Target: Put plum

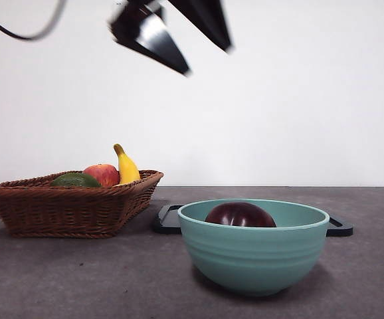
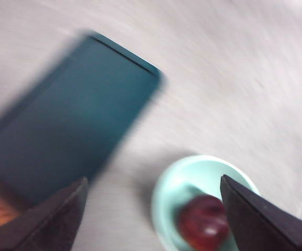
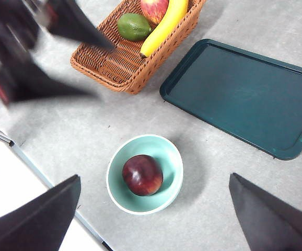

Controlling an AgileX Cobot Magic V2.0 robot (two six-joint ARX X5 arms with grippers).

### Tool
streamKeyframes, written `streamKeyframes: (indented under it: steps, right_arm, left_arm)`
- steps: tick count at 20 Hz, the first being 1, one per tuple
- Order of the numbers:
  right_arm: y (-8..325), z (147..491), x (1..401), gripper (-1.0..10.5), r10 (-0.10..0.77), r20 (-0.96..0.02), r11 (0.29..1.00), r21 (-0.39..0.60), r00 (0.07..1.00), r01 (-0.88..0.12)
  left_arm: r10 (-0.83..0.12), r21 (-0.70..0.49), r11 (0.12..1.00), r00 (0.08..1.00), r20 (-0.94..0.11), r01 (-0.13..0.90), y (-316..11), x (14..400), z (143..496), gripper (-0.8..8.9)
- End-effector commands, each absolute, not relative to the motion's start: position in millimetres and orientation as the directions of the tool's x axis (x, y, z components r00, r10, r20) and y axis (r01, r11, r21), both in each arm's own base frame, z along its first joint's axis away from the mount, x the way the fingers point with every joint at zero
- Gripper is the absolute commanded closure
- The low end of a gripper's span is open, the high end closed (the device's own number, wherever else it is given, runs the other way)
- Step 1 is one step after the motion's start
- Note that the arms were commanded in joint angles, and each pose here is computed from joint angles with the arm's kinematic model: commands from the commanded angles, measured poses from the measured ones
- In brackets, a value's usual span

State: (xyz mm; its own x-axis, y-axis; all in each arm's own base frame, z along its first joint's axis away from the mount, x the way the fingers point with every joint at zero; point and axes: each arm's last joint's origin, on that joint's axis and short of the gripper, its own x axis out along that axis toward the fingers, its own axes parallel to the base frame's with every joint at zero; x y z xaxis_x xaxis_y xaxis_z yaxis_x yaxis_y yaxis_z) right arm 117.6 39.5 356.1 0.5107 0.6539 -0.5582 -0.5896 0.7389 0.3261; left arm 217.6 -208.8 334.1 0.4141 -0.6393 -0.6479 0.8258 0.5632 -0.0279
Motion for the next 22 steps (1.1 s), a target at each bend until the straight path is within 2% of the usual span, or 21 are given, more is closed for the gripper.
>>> streamKeyframes:
  steps: [1,4,8,13,17,19,22]
  right_arm:
    - [40,361,119,4.9,0.656,-0.547,0.739,0.322,0.520,-0.592]
    - [40,361,119,4.9,0.656,-0.547,0.738,0.320,0.520,-0.594]
    - [40,361,120,4.9,0.657,-0.540,0.738,0.315,0.527,-0.597]
    - [41,360,123,4.9,0.643,-0.552,0.749,0.310,0.531,-0.585]
    - [41,359,126,4.9,0.641,-0.560,0.750,0.315,0.524,-0.581]
    - [42,356,129,4.9,0.640,-0.570,0.751,0.322,0.515,-0.577]
    - [43,351,131,4.9,0.636,-0.595,0.753,0.338,0.492,-0.565]
  left_arm:
    - [-0.637,-0.042,0.636,0.493,-0.593,0.771,-182,218,357,4.07]
    - [-0.596,-0.049,0.715,0.571,-0.564,0.698,-137,211,378,4.07]
    - [-0.563,-0.091,0.767,0.600,-0.568,0.635,-91,192,385,4.07]
    - [-0.620,-0.198,0.731,0.515,-0.592,0.653,-70,160,355,4.07]
    - [-0.698,-0.330,0.647,0.360,-0.619,0.687,-67,141,315,4.09]
    - [-0.708,-0.373,0.626,0.298,-0.640,0.685,-66,136,305,4.09]
    - [-0.712,-0.387,0.615,0.273,-0.647,0.687,-67,134,302,4.09]
